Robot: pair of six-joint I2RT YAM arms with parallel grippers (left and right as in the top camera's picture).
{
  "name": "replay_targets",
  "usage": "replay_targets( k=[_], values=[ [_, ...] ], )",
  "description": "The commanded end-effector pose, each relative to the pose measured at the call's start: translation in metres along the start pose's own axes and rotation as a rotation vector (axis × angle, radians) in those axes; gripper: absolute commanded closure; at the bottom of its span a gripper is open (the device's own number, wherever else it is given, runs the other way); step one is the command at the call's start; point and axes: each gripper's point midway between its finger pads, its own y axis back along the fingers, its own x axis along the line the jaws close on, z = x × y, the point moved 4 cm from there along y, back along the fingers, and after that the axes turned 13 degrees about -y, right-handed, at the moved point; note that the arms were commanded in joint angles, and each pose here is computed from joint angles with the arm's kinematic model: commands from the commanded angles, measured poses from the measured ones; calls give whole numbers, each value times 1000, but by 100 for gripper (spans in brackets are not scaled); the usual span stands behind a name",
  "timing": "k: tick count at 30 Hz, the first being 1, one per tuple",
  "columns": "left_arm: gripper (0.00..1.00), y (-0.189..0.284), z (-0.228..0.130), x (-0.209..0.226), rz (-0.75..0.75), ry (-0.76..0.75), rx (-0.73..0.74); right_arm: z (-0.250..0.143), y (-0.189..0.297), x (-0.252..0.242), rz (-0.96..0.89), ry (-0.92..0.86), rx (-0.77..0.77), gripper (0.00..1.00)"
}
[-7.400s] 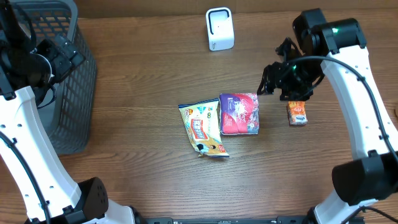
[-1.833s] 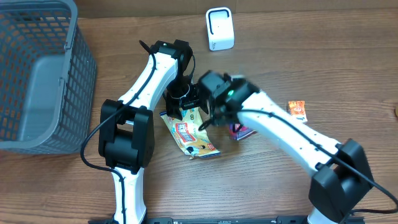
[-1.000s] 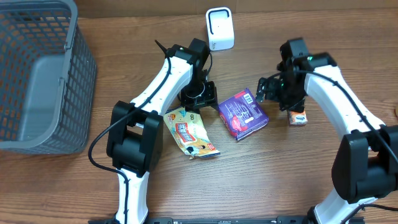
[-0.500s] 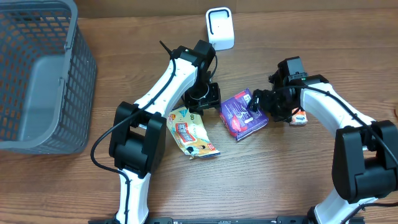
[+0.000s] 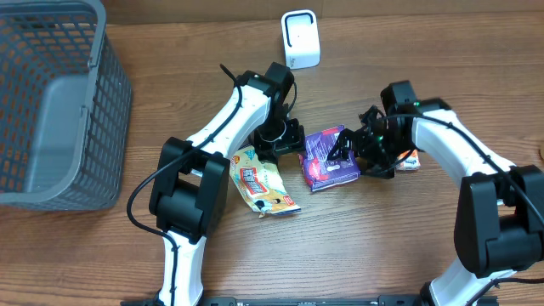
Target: Scan the item barcode
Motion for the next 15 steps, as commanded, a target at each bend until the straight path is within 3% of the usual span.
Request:
replay_targets(
  k=[1,8,15],
  values=[
    [33,-21,-8,-12,-110,-5,55,14,37,21,-13,85,-115,0],
    [33,-26,-3,-38,-343,-186,18,21,58,25,-94,92,-180,0],
    [32,-11,-6,-52,-525,-301,13,31,53,-7,-266,30,-257,0]
  ],
)
